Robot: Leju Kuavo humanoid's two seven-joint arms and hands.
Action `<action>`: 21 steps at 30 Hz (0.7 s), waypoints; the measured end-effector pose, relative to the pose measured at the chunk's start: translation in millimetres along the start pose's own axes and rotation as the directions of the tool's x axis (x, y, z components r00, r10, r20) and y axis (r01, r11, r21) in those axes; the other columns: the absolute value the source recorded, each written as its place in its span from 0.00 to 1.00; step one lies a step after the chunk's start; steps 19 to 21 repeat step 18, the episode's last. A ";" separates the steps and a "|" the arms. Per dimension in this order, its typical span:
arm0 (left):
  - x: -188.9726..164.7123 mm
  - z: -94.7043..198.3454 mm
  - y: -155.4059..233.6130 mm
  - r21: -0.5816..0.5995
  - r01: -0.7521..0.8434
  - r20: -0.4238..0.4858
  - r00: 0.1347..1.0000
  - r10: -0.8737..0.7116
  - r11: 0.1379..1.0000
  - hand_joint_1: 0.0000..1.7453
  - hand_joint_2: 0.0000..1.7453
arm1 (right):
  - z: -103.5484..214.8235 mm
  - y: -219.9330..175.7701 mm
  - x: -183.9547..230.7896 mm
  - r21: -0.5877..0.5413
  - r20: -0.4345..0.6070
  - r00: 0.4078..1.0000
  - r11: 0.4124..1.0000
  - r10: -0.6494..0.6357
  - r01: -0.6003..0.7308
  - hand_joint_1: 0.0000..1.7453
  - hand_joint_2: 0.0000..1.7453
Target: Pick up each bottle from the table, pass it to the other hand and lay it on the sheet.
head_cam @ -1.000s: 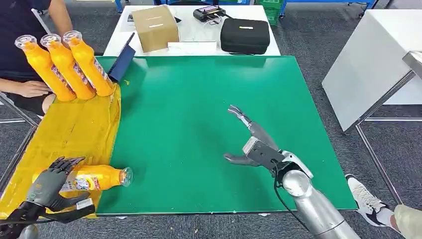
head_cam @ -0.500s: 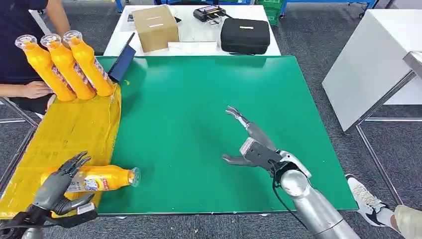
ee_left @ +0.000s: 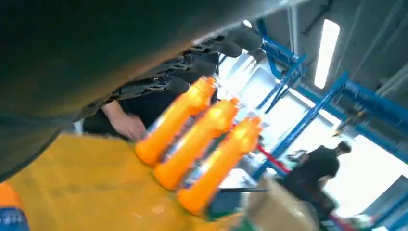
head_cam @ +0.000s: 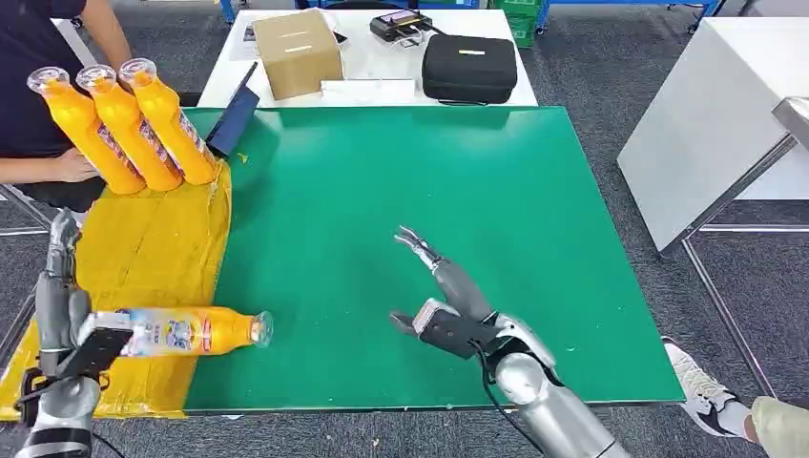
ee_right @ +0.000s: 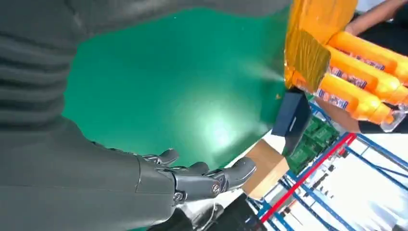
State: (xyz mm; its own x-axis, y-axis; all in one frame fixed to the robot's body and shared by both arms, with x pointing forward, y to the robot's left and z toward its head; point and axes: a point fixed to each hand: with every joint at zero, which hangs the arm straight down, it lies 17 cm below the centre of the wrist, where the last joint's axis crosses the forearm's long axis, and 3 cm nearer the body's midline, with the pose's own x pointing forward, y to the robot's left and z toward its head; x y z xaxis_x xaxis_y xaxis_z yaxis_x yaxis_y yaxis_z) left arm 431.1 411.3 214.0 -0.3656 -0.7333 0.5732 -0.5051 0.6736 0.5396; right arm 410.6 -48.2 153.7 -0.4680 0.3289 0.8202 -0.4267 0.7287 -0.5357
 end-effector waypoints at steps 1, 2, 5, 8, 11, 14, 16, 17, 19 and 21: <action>0.0 -5.0 4.3 0.023 -0.075 -0.020 0.997 0.076 0.997 0.00 0.00 | -1.2 0.0 2.4 -0.022 0.008 1.000 1.000 0.021 -0.021 0.00 0.00; 0.6 -10.4 8.6 0.042 -0.153 -0.037 0.987 0.154 0.987 0.00 0.00 | -2.9 -1.1 6.8 -0.061 0.020 0.998 0.997 0.054 -0.053 0.00 0.00; 20.0 -17.0 8.6 0.021 -0.283 -0.019 0.959 0.284 0.959 0.00 0.00 | -2.7 -4.7 28.4 -0.203 0.050 0.992 0.974 0.116 -0.103 0.00 0.00; 49.2 -6.8 -6.3 -0.041 -0.364 0.005 0.931 0.364 0.931 0.00 0.00 | 1.6 -19.3 55.0 -0.329 0.088 0.987 0.939 0.134 -0.098 0.00 0.00; 82.0 17.0 -17.5 -0.093 -0.446 0.032 0.892 0.451 0.890 0.00 0.00 | -0.2 -24.1 76.4 -0.372 0.126 0.984 0.925 0.130 -0.074 0.00 0.00; 107.4 46.6 -20.1 -0.163 -0.529 0.050 0.839 0.542 0.833 0.00 0.00 | -13.4 -22.6 95.3 -0.385 0.160 0.983 0.923 0.084 -0.017 0.00 0.00; 118.0 62.3 -27.1 -0.212 -0.560 0.029 0.815 0.578 0.801 0.00 0.00 | -25.6 -26.5 110.7 -0.400 0.191 0.979 0.916 0.075 0.008 0.00 0.00; 122.1 68.2 -31.8 -0.228 -0.567 0.019 0.810 0.586 0.791 0.00 0.00 | -30.6 -28.3 117.5 -0.408 0.205 0.976 0.913 0.070 0.020 0.00 0.00; 124.8 72.2 -35.7 -0.237 -0.570 0.011 0.808 0.589 0.786 0.00 0.00 | -34.3 -29.9 122.2 -0.411 0.214 0.974 0.911 0.070 0.025 0.00 0.00; 124.8 72.2 -35.7 -0.237 -0.570 0.011 0.808 0.589 0.786 0.00 0.00 | -34.3 -29.9 122.2 -0.411 0.214 0.974 0.911 0.070 0.025 0.00 0.00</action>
